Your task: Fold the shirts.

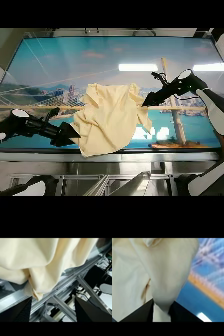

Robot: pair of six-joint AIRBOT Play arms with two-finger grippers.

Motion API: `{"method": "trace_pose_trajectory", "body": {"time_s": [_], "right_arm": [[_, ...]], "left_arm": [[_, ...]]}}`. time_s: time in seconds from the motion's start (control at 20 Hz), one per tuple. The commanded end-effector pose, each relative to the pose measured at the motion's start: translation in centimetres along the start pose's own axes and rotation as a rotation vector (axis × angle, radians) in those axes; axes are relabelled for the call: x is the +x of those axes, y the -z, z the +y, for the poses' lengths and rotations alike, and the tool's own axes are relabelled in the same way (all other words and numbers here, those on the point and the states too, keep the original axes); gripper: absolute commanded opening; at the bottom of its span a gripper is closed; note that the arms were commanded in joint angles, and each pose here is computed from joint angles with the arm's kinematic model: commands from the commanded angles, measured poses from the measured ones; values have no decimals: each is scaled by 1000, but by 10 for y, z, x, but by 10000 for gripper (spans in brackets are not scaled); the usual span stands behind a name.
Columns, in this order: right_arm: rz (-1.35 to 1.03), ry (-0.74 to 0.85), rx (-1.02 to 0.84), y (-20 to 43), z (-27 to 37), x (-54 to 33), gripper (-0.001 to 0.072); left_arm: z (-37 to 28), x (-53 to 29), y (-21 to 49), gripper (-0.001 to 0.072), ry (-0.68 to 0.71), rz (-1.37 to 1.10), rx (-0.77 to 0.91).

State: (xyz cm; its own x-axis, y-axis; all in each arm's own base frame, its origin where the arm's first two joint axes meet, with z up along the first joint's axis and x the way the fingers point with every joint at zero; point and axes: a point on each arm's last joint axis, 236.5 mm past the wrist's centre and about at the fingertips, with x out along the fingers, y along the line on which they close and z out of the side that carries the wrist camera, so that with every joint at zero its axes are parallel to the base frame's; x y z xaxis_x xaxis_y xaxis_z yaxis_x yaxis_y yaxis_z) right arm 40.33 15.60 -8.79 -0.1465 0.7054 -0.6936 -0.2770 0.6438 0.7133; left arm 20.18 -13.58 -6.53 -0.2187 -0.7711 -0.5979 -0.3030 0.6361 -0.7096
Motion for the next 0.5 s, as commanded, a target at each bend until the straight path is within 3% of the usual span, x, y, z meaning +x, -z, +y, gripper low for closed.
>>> {"method": "trace_pose_trajectory", "body": {"time_s": [0.0, 0.05, 0.2, 0.35, 0.4, 0.45], "right_arm": [[-5, -7, -13, -3, 1, 4, 176], [-5, -7, -13, -3, 2, 4, 33], [-10, -12, -22, -4, 3, 4, 17], [-16, -11, -28, -4, 0, 1, 17], [-21, -10, -23, -4, -2, -1, 17], [-30, -8, -15, -5, -4, -5, 17]], "left_arm": [[6, 21, -18, 552, -67, 17, 12], [7, 23, -25, 521, -81, 33, 22], [34, 24, -42, 474, -239, 106, 29], [46, 18, -58, 99, -341, 165, 65], [38, 15, -70, 15, -336, 152, 91], [28, 11, -84, 14, -341, 128, 126]]}}
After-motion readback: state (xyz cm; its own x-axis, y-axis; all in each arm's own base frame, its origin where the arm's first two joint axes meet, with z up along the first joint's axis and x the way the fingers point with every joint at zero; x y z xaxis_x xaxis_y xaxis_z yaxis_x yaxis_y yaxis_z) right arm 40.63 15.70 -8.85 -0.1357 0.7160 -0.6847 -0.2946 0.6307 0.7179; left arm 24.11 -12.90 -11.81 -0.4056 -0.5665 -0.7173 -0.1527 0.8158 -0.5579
